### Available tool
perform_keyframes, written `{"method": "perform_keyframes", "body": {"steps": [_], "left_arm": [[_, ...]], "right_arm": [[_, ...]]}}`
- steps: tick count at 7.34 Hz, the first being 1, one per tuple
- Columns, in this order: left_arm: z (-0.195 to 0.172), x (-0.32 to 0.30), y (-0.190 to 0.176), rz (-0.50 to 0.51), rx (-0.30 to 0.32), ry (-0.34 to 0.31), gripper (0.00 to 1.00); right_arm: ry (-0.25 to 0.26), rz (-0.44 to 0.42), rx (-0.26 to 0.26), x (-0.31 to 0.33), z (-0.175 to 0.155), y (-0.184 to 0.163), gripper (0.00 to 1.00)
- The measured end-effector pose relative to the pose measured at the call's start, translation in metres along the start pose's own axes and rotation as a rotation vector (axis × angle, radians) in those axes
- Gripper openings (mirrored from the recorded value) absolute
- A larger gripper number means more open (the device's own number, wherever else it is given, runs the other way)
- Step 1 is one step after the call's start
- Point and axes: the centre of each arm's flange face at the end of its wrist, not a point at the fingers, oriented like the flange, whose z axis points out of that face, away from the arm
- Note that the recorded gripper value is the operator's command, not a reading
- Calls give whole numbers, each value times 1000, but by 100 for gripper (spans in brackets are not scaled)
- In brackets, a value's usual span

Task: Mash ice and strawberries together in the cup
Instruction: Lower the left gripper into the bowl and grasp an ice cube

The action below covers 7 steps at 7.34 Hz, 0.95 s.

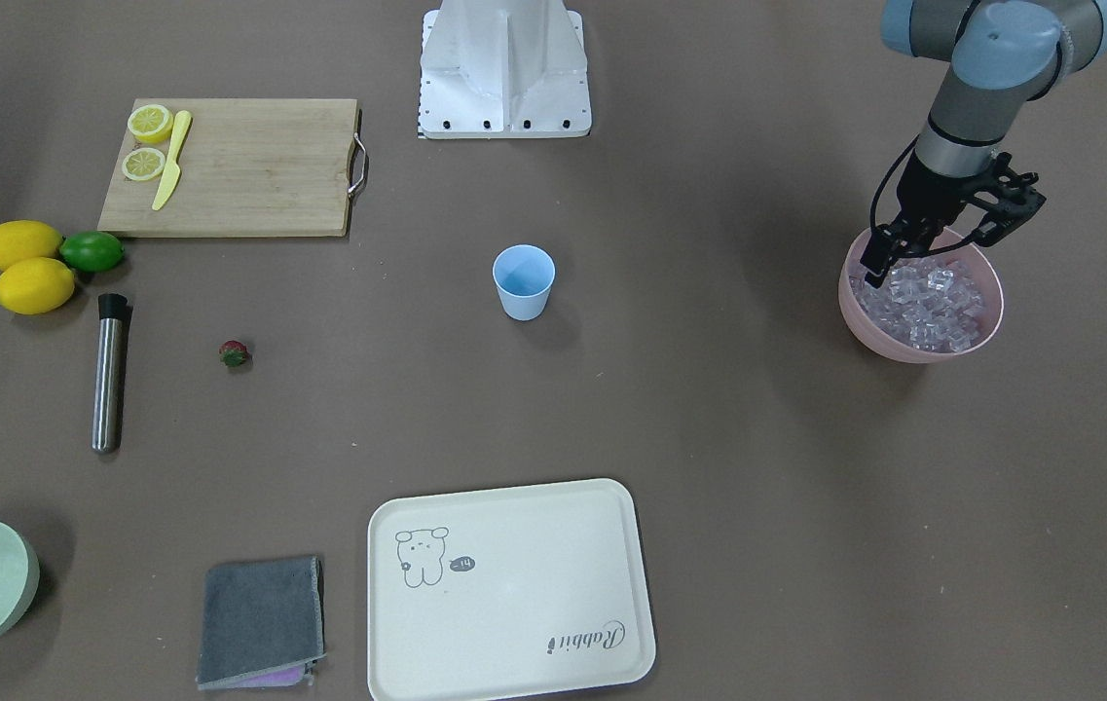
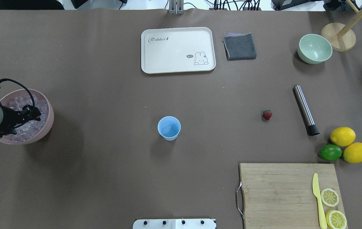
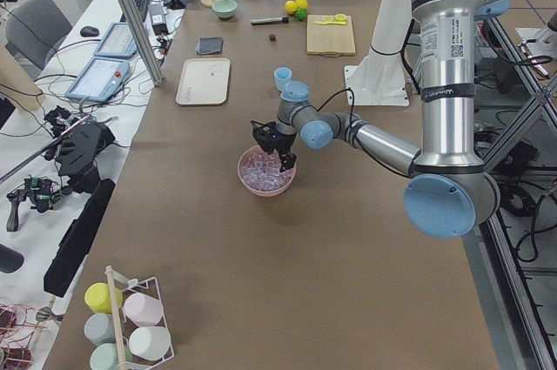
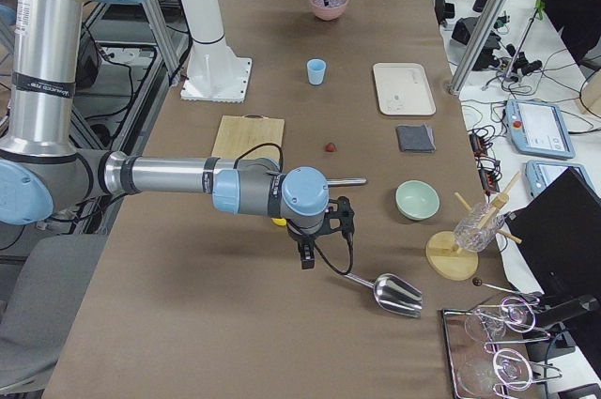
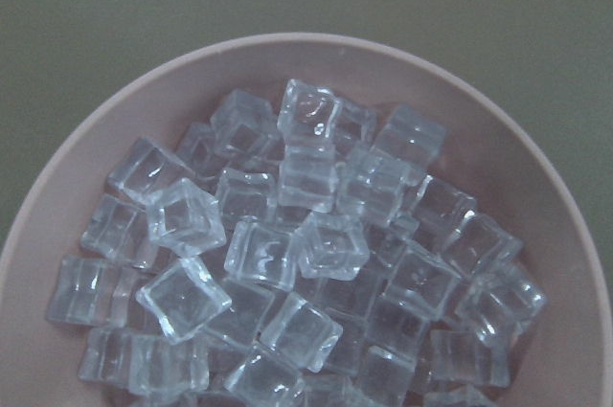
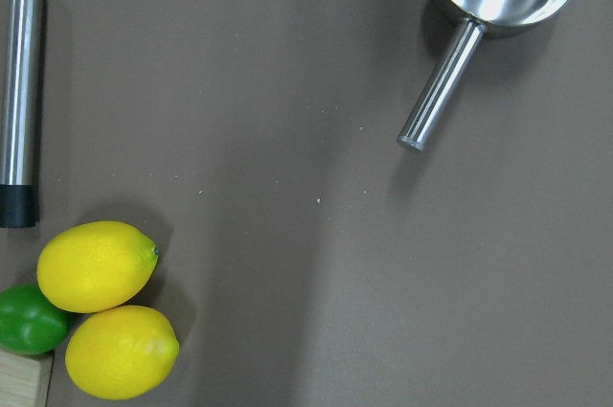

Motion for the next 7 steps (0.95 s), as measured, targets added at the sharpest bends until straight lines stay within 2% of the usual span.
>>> {"method": "perform_keyframes", "body": {"steps": [2, 4, 5, 6, 7], "left_arm": [[0, 3, 1, -106, -1, 1, 89], [12, 5, -1, -156, 0, -18, 84], [19, 4, -3, -165, 3, -30, 77], [23, 2, -6, -172, 6, -38, 63], [24, 1, -7, -176, 7, -42, 44]], "right_arm": [[1, -5, 4, -2, -2, 0, 100], [3, -11, 10, -8, -6, 5, 100], [3, -14, 12, -12, -8, 13, 100], [4, -14, 15, -16, -10, 22, 100], [5, -14, 20, -19, -14, 28, 100]]}}
